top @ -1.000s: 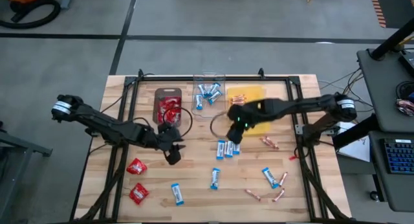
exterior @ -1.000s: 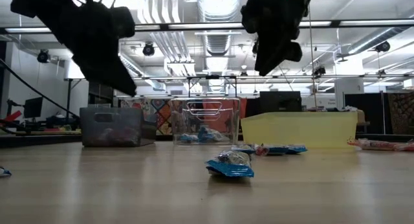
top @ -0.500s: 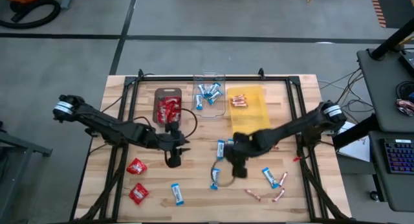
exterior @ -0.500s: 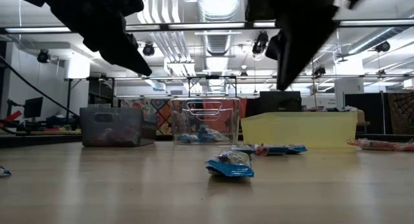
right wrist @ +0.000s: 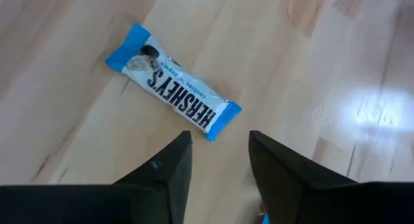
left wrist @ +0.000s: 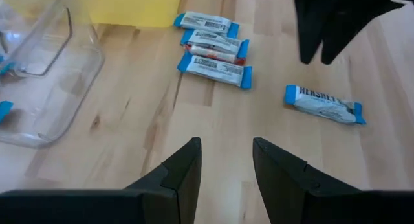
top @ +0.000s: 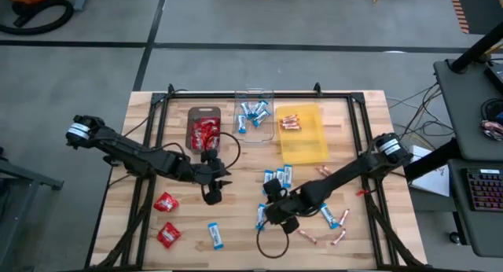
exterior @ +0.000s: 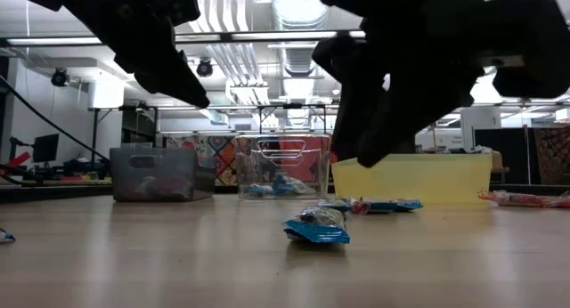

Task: Sort candy
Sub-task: Put the white chocolate into the transparent bin

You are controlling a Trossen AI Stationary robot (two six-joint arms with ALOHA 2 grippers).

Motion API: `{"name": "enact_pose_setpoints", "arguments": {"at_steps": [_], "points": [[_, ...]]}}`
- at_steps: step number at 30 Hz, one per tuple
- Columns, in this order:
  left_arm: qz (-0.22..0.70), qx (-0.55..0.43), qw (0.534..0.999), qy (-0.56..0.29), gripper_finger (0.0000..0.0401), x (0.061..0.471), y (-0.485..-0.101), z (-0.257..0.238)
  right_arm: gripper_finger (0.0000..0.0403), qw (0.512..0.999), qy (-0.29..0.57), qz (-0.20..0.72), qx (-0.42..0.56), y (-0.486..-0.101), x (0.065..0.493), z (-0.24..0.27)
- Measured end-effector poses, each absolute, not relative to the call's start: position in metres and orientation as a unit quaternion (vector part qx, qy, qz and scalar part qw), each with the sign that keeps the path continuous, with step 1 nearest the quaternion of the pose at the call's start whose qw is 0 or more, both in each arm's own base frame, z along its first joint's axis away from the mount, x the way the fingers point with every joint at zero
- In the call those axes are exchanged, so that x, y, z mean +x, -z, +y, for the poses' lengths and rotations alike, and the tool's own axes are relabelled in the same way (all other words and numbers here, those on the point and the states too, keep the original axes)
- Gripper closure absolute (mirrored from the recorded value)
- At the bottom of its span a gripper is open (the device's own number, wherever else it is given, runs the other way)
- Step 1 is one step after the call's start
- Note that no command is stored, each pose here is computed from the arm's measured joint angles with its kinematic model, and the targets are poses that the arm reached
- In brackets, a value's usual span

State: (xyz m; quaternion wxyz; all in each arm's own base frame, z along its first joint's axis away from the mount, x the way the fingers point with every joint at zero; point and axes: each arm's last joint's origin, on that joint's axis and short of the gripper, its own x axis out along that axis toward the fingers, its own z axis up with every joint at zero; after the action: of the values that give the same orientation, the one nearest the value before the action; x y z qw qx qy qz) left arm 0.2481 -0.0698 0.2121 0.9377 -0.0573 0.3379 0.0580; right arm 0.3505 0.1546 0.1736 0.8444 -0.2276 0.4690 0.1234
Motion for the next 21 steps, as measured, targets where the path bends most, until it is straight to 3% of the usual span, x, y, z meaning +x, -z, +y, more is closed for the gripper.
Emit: {"name": "enact_pose_setpoints", "arguments": {"at_steps": [8, 21], "points": [[0.334, -0.060, 0.939, -0.055, 0.0278, 0.248, -0.213, -0.072, 0.0217, 0.830, -0.175, 0.458, -0.268, -0.167, 0.366, 0.163], [0.329, -0.070, 0.940, -0.057, 0.0278, 0.248, -0.213, -0.072, 0.0211, 0.768, -0.210, 0.525, -0.302, -0.146, 0.401, 0.168]]}}
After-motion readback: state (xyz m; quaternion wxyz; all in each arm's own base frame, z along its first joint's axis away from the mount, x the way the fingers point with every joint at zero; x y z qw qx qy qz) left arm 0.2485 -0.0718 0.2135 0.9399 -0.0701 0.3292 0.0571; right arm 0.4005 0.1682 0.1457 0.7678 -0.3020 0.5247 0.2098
